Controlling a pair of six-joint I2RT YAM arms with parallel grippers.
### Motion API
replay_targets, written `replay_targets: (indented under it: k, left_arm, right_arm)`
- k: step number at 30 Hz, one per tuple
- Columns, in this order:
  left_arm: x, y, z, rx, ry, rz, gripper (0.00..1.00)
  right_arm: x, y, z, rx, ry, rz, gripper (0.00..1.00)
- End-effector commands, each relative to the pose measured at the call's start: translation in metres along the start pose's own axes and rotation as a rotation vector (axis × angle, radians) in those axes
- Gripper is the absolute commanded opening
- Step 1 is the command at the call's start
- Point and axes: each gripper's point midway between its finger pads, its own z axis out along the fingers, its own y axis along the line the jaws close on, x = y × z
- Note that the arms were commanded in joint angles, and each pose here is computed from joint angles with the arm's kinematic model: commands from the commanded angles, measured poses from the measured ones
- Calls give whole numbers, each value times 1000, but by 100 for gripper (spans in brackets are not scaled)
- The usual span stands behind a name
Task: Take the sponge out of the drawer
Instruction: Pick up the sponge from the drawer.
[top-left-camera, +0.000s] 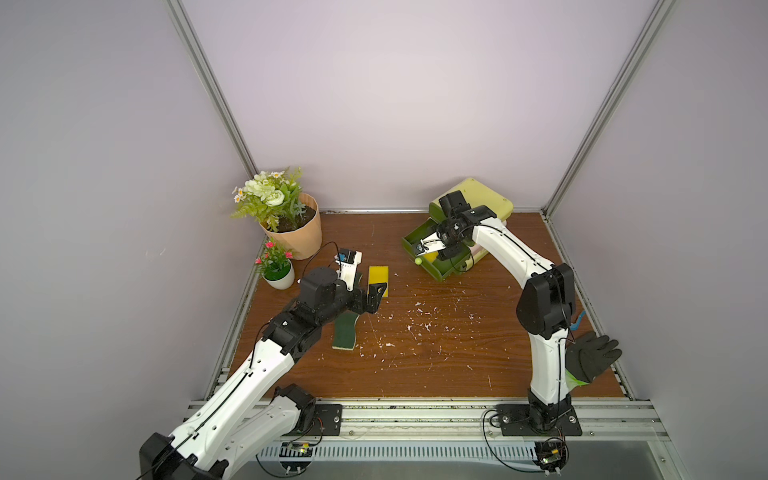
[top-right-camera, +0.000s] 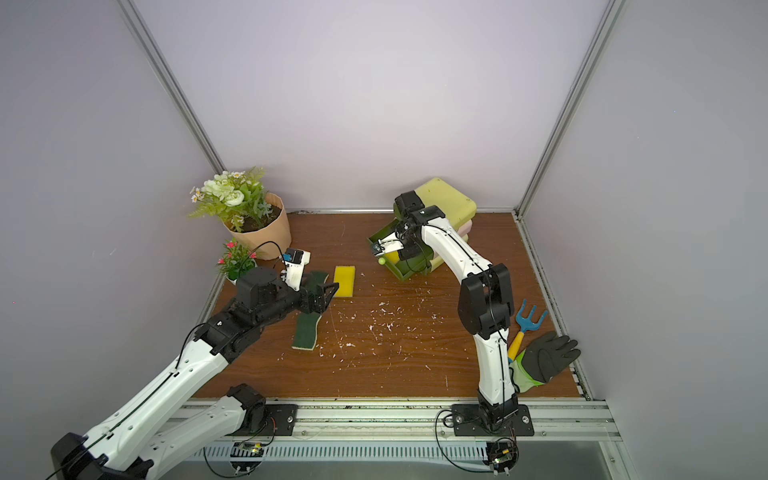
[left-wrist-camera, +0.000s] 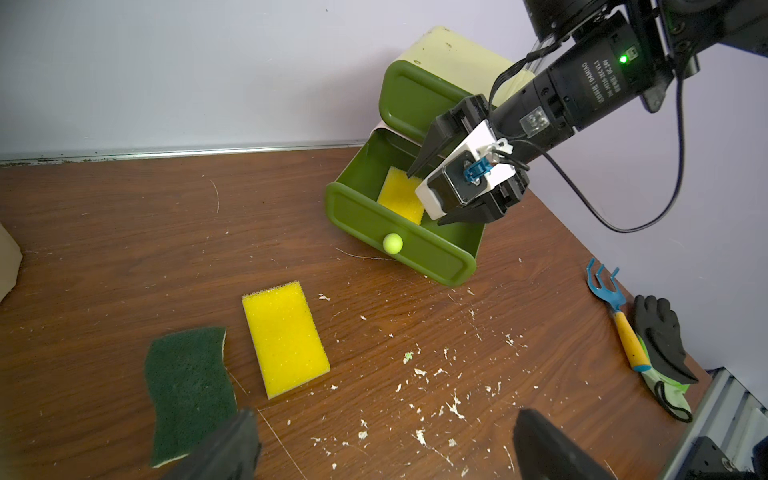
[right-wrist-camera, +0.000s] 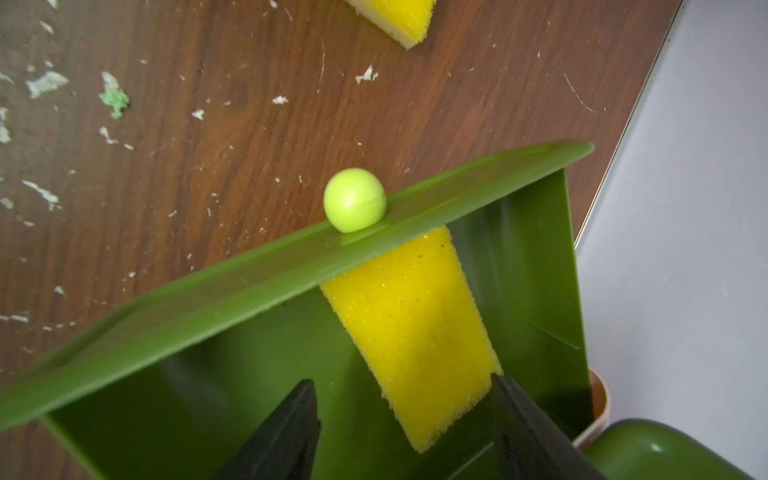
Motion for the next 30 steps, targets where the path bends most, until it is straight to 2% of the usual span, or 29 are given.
replay_targets:
  k: [1, 7, 9, 17, 20, 30]
  left_arm:
    - [2, 1, 1, 21, -4, 8, 98]
    - [11, 14, 6, 115, -21, -126, 98]
    - [12, 26, 6, 103, -22, -165, 98]
    - [12, 30, 4, 87, -23, -149, 98]
    - [12, 31, 3, 77, -27, -145, 98]
    - [12, 34, 4, 67, -27, -145, 98]
  right_arm:
    - [3, 2, -15, 5, 66, -62, 68]
    - [7, 6, -9, -5, 93, -83, 65]
    - [8, 8, -5, -10, 97, -89, 65]
    - [16, 18, 19, -56, 122, -109, 60]
    - [19, 13, 24, -34, 138, -100, 44]
    - [21, 20, 38, -48, 134, -85, 45]
